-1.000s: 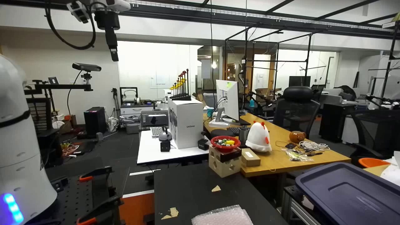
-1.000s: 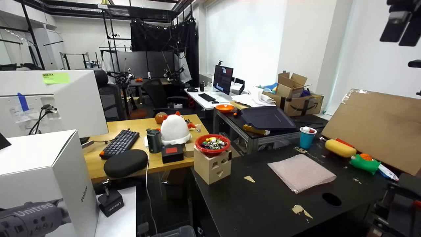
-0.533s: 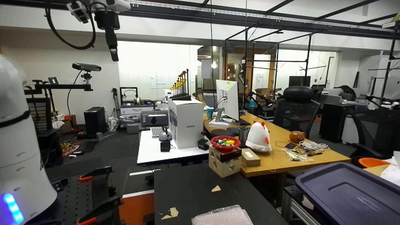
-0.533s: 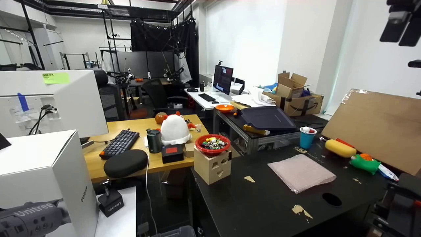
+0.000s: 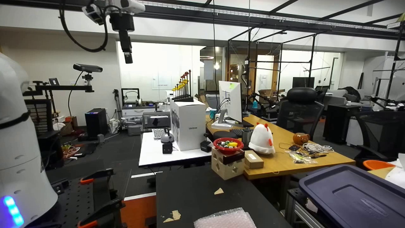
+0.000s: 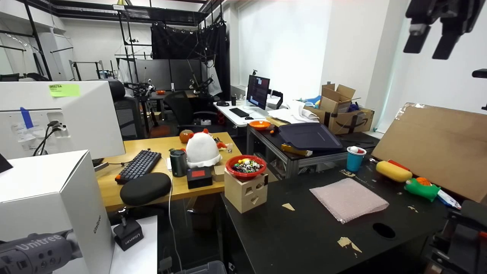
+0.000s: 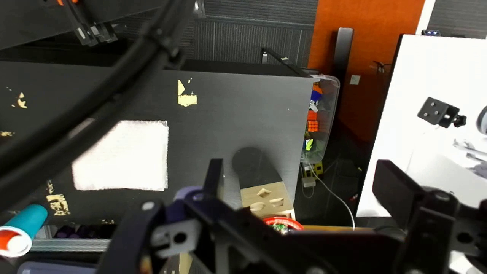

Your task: Unfold the pink plastic

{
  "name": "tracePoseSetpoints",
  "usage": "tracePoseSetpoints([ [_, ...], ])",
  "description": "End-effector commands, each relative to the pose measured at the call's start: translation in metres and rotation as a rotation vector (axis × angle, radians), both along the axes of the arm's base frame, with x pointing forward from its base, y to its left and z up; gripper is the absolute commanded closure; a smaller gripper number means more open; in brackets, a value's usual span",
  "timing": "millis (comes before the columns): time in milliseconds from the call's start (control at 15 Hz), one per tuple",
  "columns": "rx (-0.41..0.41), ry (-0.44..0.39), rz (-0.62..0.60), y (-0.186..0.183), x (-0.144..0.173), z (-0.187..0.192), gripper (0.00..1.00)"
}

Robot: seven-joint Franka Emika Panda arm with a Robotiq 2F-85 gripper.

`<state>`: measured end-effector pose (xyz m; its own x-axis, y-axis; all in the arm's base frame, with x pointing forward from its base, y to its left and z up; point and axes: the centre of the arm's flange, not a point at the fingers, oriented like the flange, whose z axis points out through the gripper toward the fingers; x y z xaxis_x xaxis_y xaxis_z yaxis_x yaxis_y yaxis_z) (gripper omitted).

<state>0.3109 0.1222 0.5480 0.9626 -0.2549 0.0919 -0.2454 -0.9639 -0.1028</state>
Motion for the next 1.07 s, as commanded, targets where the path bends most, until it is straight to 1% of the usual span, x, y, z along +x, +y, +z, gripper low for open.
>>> tracePoseSetpoints([
  [0, 0.049, 0.016, -0.07, -0.022, 0.058, -0.004, 0.0],
  [267, 0.06, 0.037, -0.145, -0.048, 0.106, -0.023, 0.0],
  [467, 0.045, 0.054, -0.184, -0.064, 0.136, -0.041, 0.0],
  [1000, -0.03, 0.097, -0.272, -0.11, 0.193, -0.093, 0.0],
])
